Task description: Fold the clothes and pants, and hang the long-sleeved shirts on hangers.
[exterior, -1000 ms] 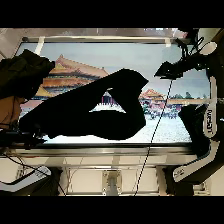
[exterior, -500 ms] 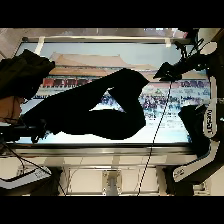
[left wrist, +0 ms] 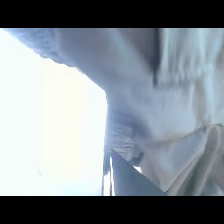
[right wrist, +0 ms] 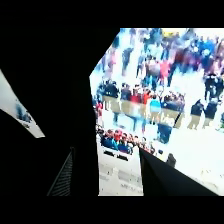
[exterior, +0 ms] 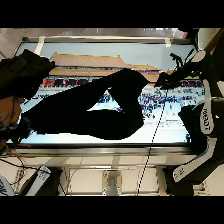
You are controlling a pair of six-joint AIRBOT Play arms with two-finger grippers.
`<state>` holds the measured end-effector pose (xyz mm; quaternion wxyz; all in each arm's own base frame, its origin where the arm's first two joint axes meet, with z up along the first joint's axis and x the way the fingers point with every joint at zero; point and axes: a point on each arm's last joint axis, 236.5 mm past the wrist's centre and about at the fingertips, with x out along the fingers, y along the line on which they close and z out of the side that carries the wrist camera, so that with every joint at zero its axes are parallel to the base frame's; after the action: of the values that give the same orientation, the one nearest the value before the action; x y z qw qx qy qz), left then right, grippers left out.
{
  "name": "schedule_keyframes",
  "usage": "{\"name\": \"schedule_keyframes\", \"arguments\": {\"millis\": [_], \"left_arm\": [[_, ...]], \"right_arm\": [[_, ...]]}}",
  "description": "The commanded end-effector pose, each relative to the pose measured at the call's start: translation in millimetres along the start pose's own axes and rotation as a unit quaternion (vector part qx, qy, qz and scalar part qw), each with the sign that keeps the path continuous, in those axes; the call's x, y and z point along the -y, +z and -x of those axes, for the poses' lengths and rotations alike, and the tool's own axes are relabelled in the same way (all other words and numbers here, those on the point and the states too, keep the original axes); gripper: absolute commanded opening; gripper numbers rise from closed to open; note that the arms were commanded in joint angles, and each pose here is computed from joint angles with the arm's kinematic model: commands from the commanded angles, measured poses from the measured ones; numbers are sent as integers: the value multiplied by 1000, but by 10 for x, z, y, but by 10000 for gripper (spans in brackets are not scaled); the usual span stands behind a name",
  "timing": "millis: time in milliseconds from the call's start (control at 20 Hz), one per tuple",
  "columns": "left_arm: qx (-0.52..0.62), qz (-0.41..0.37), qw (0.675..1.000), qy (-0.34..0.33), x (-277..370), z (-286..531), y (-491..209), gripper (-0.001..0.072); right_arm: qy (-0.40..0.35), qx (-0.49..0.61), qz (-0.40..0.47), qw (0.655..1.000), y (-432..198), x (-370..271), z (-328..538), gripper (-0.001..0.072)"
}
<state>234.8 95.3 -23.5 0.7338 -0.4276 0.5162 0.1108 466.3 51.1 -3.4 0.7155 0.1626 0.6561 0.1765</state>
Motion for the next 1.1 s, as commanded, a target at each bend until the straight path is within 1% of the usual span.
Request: {"name": "schedule_keyframes", "arguments": {"millis": [0,200,550,650,750,800,850,900,1050], "left_arm": [[49,3,999,9,-7,348,-20,11],[78,17,997,22,-66,518,-25,11],[72,25,997,20,-63,516,-52,12],[72,25,997,20,-63,516,-52,12],[73,25,997,20,-63,517,-51,11],[73,25,997,20,-63,517,-50,12],[74,24,997,20,-60,525,-43,12],[79,21,996,21,-47,558,-13,11],[122,-1,992,28,56,831,266,12]], "right_arm": [[17,-36,2,999,-20,45,-601,439],[82,-32,19,996,88,-196,-1117,438],[96,-68,31,993,-55,-368,-1577,433],[104,-72,50,991,-86,-493,-1621,323],[125,-69,51,988,-83,-649,-1630,306],[138,-66,50,987,-70,-713,-1611,249],[151,-65,48,985,-59,-775,-1563,26],[157,-66,52,984,-47,-793,-1459,7],[151,-52,75,984,76,-737,-828,7]]}}
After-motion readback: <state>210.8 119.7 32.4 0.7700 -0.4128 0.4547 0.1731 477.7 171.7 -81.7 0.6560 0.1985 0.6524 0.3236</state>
